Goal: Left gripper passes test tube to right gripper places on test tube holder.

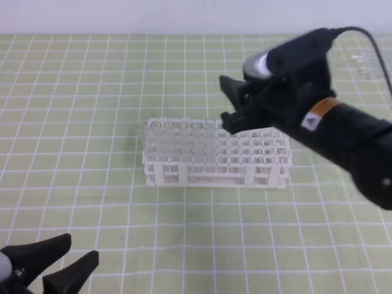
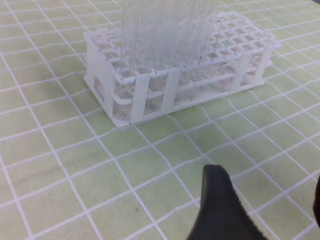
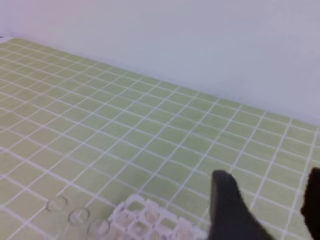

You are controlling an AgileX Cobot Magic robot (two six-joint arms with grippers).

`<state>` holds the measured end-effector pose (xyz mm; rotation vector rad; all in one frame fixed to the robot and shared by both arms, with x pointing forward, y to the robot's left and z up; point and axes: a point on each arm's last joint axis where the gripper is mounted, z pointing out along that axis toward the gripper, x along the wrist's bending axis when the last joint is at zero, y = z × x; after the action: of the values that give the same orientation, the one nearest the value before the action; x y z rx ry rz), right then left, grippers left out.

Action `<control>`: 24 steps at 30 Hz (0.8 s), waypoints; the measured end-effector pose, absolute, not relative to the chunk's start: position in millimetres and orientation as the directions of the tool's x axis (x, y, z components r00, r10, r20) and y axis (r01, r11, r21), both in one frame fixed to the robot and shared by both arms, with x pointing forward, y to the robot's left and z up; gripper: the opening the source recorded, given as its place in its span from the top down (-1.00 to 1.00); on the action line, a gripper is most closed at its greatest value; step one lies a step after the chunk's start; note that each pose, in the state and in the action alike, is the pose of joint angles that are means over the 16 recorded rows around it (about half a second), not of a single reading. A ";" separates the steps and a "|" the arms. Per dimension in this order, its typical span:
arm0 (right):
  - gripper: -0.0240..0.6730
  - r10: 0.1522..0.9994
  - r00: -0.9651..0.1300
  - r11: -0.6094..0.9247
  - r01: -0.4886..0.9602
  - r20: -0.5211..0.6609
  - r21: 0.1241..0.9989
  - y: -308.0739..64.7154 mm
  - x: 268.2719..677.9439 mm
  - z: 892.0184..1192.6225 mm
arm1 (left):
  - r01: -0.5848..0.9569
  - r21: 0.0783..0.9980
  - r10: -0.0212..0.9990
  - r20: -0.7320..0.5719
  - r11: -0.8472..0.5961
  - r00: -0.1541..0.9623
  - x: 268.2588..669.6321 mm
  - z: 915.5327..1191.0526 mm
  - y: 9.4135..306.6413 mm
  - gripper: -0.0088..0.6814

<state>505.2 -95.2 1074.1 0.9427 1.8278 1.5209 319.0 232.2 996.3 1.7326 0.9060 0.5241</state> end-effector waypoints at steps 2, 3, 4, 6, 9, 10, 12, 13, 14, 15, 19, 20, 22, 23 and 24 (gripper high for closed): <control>0.32 0.810 -0.587 0.106 0.150 0.002 0.983 -103.5 497.0 1088.2 | 0.319 0.936 0.784 -0.083 -0.151 0.615 319.0 996.2 232.3 -0.06; 0.38 0.810 -0.587 0.110 0.150 -0.001 0.983 -108.2 492.6 1094.8 | 0.319 0.936 0.784 -0.083 -0.151 0.615 319.0 996.1 232.3 -0.06; 0.44 0.810 -0.587 0.115 0.151 -0.005 0.982 -113.3 487.8 1100.9 | 0.319 0.936 0.785 -0.083 -0.151 0.614 319.0 996.1 232.3 -0.06; 0.57 0.811 -0.585 0.131 0.161 -0.012 0.978 -124.4 477.5 1111.5 | 0.320 0.935 0.785 -0.083 -0.151 0.614 319.0 996.1 232.4 -0.06; 0.75 0.815 -0.579 0.154 0.176 -0.024 0.972 -143.3 460.4 1122.3 | 0.320 0.935 0.786 -0.083 -0.152 0.613 319.1 996.0 232.5 -0.06; 0.80 0.819 -0.573 0.157 0.177 -0.028 0.972 -150.1 454.9 1124.5 | 0.321 0.935 0.786 -0.082 -0.152 0.613 319.1 996.0 232.5 -0.06; 0.89 0.830 -0.556 0.157 0.171 -0.036 0.973 -164.4 444.4 1126.6 | 0.321 0.935 0.786 -0.082 -0.152 0.612 319.1 996.0 232.7 -0.06; 0.92 0.838 -0.544 0.152 0.166 -0.039 0.974 -171.8 439.4 1126.4 | 0.321 0.935 0.787 -0.082 -0.152 0.612 319.1 996.0 232.7 -0.06; 0.94 0.847 -0.530 0.146 0.160 -0.040 0.976 -179.3 434.5 1125.2 | 0.321 0.935 0.787 -0.082 -0.152 0.612 319.1 996.0 232.7 -0.06; 0.95 0.856 -0.515 0.139 0.154 -0.041 0.978 -186.6 429.6 1123.0 | 0.321 0.935 0.787 -0.082 -0.152 0.611 319.1 996.0 232.8 -0.06; 0.97 0.894 -0.446 0.113 0.137 -0.041 0.984 -214.4 410.2 1104.2 | 0.321 0.935 0.787 -0.082 -0.152 0.611 319.1 995.9 232.7 -0.06; 0.97 0.903 -0.428 0.106 0.131 -0.040 0.986 -220.5 405.4 1098.0 | 0.321 0.935 0.787 -0.082 -0.152 0.612 319.1 995.9 232.7 -0.06; 0.97 0.919 -0.392 0.088 0.113 -0.037 0.990 -231.9 395.6 1085.0 | 0.321 0.935 0.787 -0.082 -0.152 0.612 319.1 995.9 232.7 -0.06; 0.97 0.927 -0.374 0.078 0.103 -0.034 0.992 -237.3 390.4 1078.4 | 0.321 0.935 0.787 -0.082 -0.152 0.612 319.1 995.9 232.7 -0.06; 0.97 0.934 -0.355 0.068 0.094 -0.031 0.993 -242.5 385.0 1071.9 | 0.321 0.935 0.787 -0.082 -0.152 0.612 319.1 995.9 232.7 -0.06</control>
<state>385.0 -242.5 1071.9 1.0554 1.5764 1.3794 319.1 232.7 995.9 1.7357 0.9115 0.5270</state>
